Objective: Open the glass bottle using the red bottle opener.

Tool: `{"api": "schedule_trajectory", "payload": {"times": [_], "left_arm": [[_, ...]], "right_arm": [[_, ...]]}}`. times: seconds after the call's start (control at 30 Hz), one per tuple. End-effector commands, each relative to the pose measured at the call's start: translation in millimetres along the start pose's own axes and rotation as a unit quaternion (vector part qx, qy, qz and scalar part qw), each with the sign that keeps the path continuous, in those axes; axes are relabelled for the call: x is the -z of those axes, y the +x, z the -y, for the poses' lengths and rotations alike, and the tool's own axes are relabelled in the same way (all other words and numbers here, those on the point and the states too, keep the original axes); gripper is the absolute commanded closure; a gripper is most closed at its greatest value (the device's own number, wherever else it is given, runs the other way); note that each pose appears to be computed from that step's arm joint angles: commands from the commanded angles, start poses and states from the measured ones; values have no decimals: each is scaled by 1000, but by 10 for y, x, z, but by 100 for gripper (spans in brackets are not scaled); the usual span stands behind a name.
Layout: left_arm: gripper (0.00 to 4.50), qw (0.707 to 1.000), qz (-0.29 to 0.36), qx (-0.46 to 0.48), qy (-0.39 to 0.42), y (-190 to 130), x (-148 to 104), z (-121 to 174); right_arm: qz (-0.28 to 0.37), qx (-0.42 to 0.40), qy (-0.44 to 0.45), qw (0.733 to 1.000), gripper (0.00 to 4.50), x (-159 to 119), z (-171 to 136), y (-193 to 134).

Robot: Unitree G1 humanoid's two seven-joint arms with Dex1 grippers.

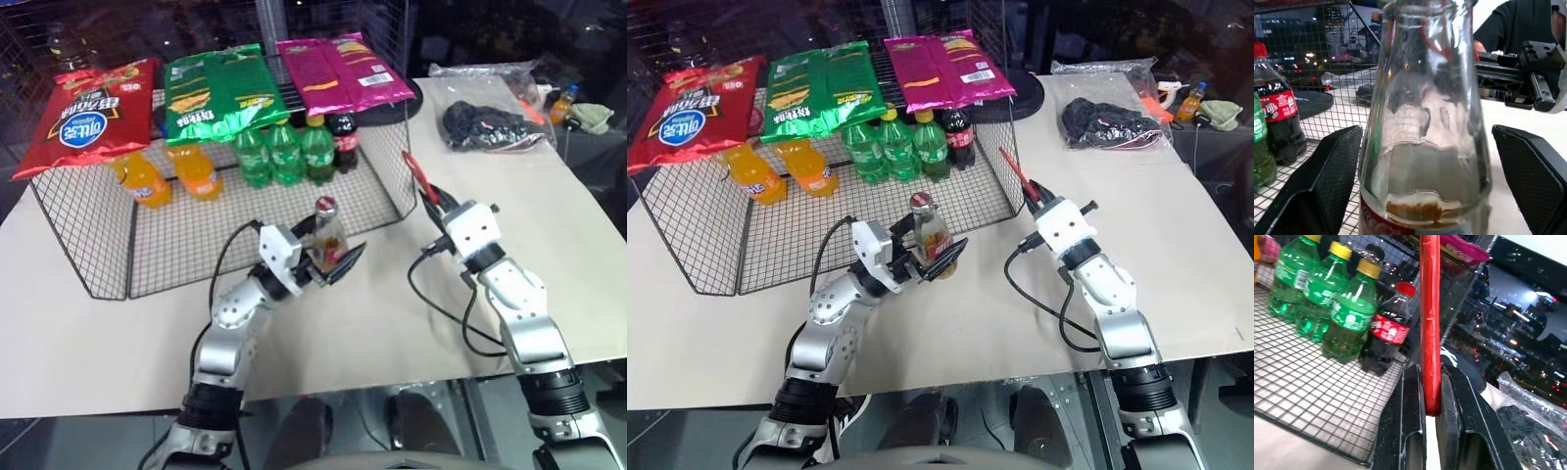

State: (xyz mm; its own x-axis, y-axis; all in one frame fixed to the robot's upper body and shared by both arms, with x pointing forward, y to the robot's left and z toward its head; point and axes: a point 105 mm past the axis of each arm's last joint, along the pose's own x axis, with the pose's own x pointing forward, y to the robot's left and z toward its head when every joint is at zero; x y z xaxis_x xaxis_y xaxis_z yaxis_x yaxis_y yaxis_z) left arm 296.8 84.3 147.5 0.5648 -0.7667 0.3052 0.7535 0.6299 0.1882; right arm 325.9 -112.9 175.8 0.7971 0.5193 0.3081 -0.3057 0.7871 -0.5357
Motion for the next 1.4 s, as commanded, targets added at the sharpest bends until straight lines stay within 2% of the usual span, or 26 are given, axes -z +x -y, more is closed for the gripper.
{"api": "schedule_trajectory", "payload": {"times": [0.03,0.3,0.7,0.83,0.97,1.0,1.2,1.4], "left_arm": [[5,998,46,-5,42,-29,-337,-14],[5,998,63,-13,19,-99,-450,33],[5,998,53,-16,3,-144,-377,56],[97,999,49,-15,-2,-142,-340,65],[282,999,44,-13,-2,-133,-308,76],[312,999,43,-14,-1,-131,-302,72],[312,999,37,-14,3,-137,-266,70],[312,999,35,-14,2,-131,-249,72]], "right_arm": [[31,4,-10,999,450,-159,13,13],[29,-3,-8,1000,450,-128,-19,30],[31,-12,-8,999,450,-124,-26,44],[35,-17,-8,999,450,-149,-58,53],[41,-27,-9,999,450,-184,-116,65],[44,-28,-8,999,450,-195,-127,69],[65,-43,-20,997,450,-298,-202,75],[95,-71,-71,990,450,-399,-388,47]]}}
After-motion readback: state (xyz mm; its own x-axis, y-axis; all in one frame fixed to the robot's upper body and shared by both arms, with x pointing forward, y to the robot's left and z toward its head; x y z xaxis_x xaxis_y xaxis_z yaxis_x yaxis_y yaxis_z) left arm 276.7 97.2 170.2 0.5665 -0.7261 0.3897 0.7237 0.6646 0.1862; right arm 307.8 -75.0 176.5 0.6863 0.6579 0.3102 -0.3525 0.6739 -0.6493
